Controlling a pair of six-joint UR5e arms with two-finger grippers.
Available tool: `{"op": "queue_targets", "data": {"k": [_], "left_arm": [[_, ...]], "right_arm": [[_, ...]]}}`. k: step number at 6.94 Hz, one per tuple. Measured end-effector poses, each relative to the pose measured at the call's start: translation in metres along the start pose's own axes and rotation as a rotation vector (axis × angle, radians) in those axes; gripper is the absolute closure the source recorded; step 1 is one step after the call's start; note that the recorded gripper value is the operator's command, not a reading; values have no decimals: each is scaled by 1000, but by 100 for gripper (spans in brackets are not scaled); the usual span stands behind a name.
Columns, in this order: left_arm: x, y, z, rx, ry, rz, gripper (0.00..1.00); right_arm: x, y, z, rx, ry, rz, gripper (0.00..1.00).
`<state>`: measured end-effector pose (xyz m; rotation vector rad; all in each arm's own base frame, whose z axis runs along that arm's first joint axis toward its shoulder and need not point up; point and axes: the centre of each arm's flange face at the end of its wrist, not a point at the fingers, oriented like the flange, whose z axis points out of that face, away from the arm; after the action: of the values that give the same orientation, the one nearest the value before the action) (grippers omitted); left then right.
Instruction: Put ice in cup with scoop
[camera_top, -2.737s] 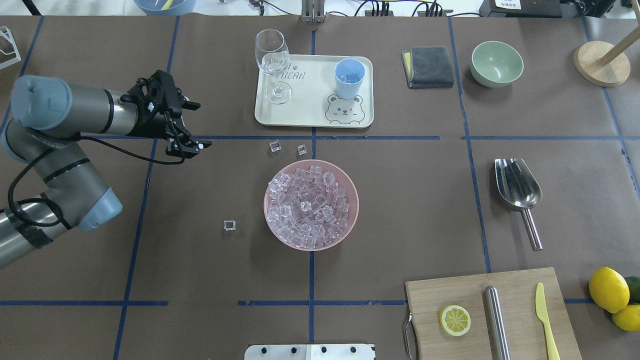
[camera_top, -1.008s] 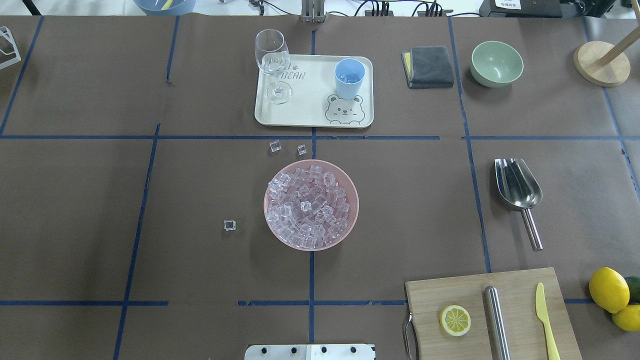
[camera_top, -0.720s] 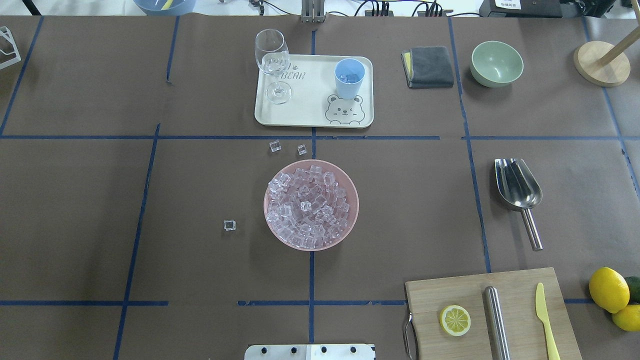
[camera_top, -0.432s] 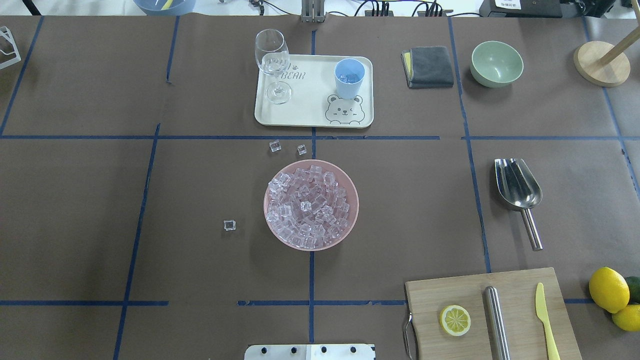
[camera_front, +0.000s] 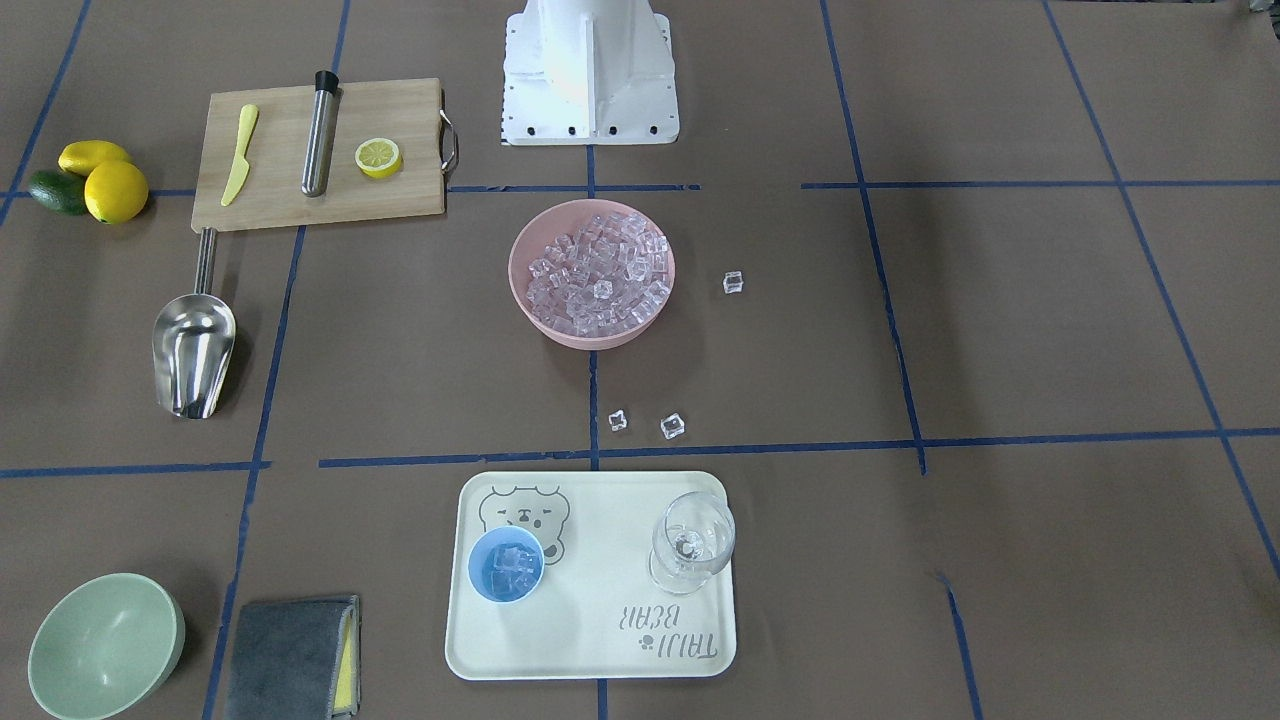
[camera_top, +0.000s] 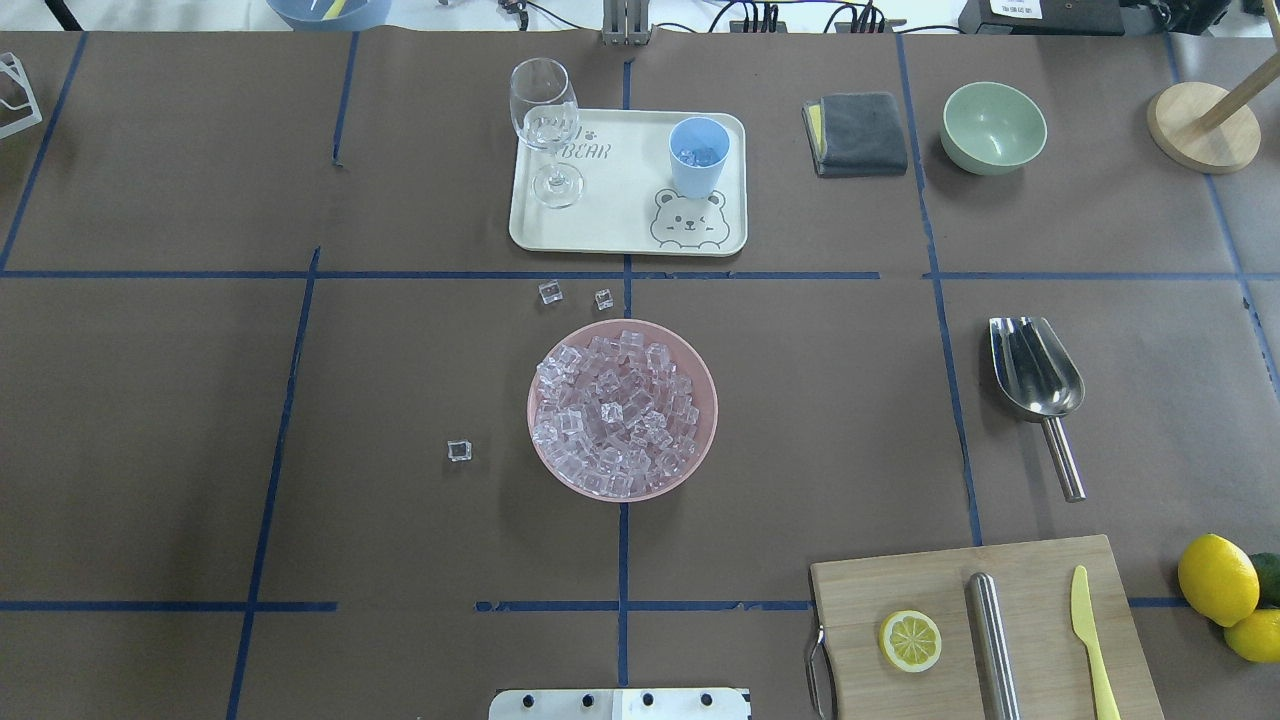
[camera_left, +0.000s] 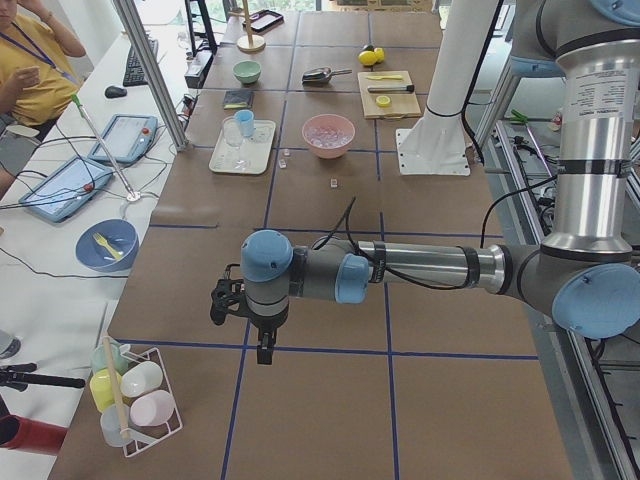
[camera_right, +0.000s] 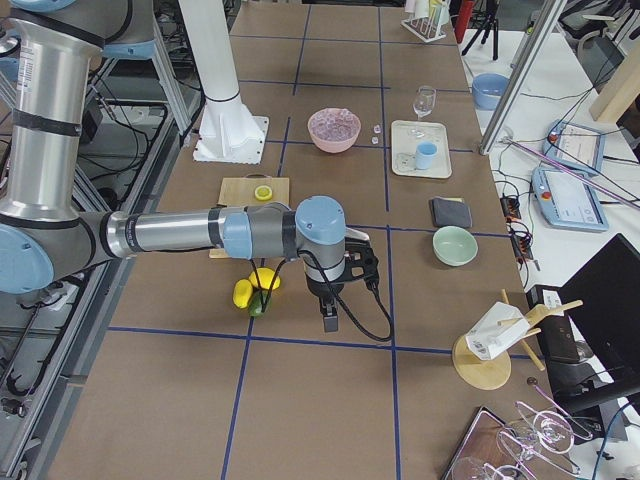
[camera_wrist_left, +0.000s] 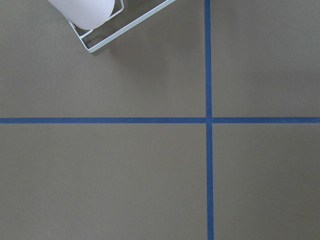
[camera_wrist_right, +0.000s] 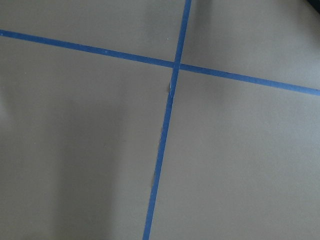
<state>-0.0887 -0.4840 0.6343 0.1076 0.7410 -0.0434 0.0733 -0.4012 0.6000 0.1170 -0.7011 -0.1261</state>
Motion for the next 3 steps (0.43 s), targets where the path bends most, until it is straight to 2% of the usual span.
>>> {"op": "queue_targets", "data": {"k": [3], "left_arm": [[-4, 8, 8, -18, 26, -12, 0]], "right_arm": [[12, 6, 22, -46, -7, 24, 0]]}}
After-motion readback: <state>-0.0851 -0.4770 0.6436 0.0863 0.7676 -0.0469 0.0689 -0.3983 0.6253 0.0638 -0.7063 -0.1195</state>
